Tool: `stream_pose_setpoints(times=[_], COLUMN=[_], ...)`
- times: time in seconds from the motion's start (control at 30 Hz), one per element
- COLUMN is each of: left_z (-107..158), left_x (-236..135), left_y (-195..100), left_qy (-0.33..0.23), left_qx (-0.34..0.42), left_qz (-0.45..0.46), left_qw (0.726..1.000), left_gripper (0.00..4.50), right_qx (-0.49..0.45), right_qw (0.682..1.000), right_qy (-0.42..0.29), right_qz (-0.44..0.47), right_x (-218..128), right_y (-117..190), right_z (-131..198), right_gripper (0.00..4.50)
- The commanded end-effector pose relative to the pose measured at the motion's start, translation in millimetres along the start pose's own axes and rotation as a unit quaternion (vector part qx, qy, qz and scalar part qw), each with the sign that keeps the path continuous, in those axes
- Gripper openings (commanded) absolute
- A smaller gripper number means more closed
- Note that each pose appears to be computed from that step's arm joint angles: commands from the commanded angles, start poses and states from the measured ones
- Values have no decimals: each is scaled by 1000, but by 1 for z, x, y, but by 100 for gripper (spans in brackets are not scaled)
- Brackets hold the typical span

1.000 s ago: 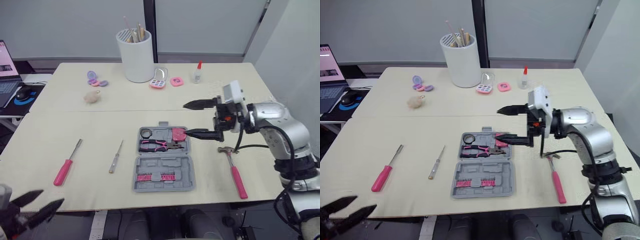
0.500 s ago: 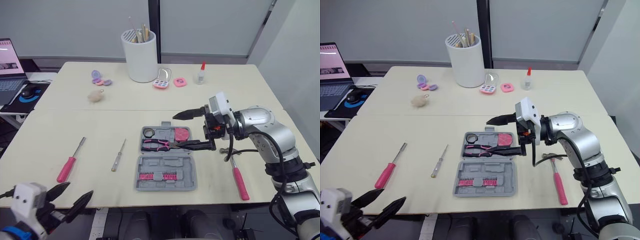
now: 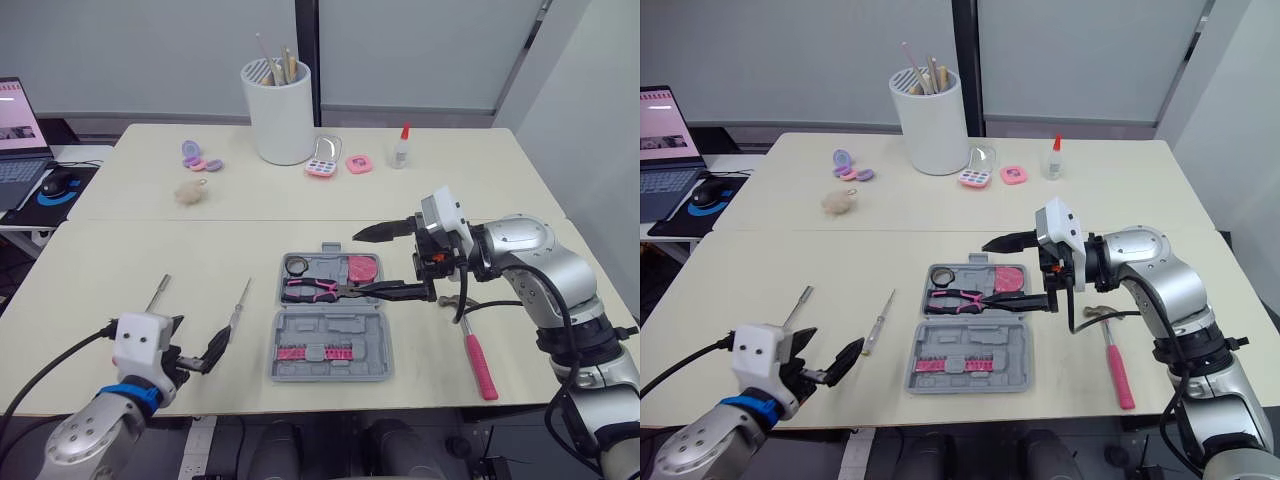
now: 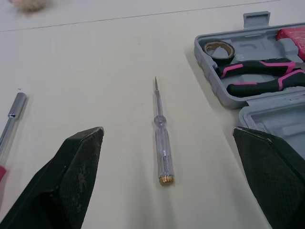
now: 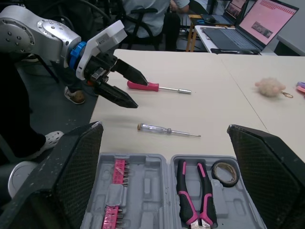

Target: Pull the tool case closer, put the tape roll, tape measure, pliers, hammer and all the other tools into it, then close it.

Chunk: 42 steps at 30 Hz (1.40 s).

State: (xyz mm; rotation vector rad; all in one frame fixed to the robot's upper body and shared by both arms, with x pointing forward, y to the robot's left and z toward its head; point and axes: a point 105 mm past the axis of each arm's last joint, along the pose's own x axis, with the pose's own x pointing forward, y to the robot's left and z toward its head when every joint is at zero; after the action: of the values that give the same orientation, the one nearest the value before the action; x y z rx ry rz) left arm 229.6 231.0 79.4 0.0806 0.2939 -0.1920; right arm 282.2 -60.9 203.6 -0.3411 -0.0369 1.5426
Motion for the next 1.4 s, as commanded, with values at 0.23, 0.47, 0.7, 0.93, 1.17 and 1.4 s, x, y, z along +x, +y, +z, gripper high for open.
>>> stream_pose_setpoints(times=[0.23,0.47,0.7,0.93,1.17,1.4], left_z=[-2,-17,-26,-31,-35,-38], left_x=[43,52,66,74,77,77], left_y=[-7,-10,-14,-12,-12,-9], left_qy=[12,35,48,61,69,77], left_qx=[-9,-15,-15,-16,-18,-19], left_qz=[51,48,43,48,54,62], left_qw=[999,998,998,997,996,995], left_gripper=[450,450,450,450,450,261], right_qx=[-13,-15,-14,-13,-12,-12], right_qw=[999,999,999,999,999,999], right_qy=[-2,4,7,10,11,11], right_qz=[-31,-40,-39,-37,-38,-42], right_x=[-6,-9,-9,-10,-10,-11], right_y=[5,4,6,9,10,9], right_z=[7,9,12,13,13,13], right_gripper=[444,444,444,444,444,450])
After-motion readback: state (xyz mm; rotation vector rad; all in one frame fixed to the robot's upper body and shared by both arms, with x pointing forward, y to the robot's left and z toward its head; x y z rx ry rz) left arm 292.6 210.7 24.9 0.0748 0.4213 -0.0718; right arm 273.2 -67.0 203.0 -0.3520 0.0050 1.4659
